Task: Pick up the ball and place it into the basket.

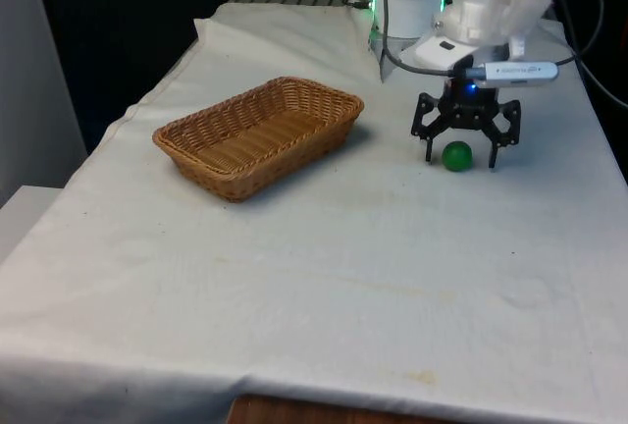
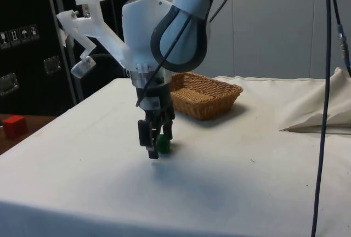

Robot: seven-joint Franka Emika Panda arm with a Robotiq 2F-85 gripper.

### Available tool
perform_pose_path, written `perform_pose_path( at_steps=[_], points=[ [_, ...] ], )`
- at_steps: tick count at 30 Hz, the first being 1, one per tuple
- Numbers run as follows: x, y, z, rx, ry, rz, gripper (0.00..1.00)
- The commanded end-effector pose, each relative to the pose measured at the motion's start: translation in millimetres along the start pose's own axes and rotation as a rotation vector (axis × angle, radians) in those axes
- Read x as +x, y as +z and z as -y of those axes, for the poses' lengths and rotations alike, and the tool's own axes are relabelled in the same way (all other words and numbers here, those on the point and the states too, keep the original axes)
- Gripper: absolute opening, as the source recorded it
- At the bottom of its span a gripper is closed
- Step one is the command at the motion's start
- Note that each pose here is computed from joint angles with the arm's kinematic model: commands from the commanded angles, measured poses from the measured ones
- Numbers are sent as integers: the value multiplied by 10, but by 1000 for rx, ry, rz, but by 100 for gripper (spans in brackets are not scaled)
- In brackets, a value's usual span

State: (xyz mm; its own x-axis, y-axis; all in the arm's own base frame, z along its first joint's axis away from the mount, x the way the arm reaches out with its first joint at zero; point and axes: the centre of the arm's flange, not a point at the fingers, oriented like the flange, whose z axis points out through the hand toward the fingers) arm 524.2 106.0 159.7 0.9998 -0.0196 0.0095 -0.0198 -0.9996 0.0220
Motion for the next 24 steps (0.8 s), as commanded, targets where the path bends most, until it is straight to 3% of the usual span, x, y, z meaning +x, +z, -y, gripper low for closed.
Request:
perform_pose_path(
  at_steps=[1,2,3,5,6,12,19,21,22,24],
  points=[
    [-1,-4,-1,0,5,-4,100],
    [0,-8,-1,0,6,-4,93],
    [2,-9,-12,0,8,-4,76],
    [2,0,-11,0,4,0,56],
    [1,-8,-12,-1,9,-3,56],
    [0,-15,-12,0,9,-4,0],
    [1,-19,-17,-1,10,-3,0],
    [-6,-127,-24,1,5,-5,0],
    [19,-55,-16,2,7,-7,0],
    [-8,-196,-33,3,3,-6,0]
  ],
)
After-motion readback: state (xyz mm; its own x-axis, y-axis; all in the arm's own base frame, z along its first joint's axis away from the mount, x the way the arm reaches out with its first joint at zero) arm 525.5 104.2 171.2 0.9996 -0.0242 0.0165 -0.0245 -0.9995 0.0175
